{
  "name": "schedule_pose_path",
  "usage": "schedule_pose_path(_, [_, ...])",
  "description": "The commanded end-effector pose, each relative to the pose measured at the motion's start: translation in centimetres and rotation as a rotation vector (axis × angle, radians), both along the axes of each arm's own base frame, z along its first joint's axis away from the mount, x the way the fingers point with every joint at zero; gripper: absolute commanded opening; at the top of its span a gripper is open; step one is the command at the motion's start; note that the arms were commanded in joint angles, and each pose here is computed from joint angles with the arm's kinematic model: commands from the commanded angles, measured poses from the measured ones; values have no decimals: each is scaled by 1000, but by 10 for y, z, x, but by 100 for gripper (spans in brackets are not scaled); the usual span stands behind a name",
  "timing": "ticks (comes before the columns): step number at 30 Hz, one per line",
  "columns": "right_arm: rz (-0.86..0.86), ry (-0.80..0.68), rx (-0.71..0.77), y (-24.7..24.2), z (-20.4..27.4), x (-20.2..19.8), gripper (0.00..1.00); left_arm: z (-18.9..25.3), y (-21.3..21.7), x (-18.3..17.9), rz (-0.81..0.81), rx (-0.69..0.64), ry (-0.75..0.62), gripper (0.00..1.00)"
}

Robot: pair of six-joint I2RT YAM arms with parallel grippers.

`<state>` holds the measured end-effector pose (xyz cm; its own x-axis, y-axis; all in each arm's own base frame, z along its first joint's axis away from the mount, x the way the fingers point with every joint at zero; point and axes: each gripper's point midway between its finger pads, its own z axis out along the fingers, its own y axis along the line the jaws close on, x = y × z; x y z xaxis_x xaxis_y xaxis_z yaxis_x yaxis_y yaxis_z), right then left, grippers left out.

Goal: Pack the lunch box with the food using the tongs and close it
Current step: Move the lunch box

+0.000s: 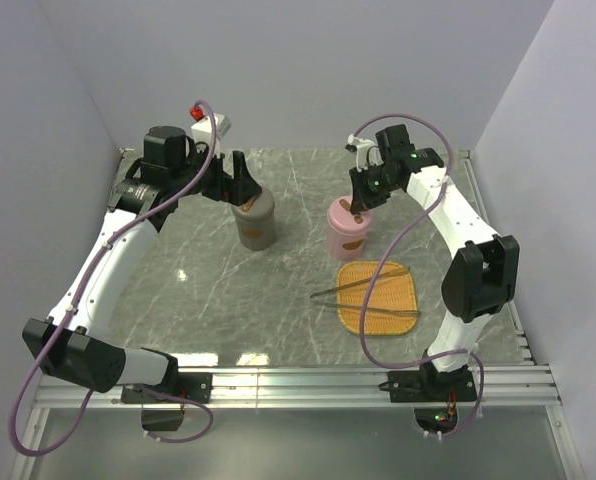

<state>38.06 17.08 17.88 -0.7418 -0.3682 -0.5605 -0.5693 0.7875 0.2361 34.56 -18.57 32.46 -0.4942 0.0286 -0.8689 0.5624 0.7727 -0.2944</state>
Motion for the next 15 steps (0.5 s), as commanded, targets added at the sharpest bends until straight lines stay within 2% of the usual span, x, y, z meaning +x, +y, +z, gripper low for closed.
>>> schedule_pose_path(1, [17,61,82,23,-8,-7,0,19,2,0,8,-25,-58,99])
schedule_pose_path(10, [36,49,126,56,-3,1,0,16,2,1,13,-35,-44,99])
schedule_pose_path(15, [47,17,66,73,-11,9,0,15,4,1,17,-31,-42,99])
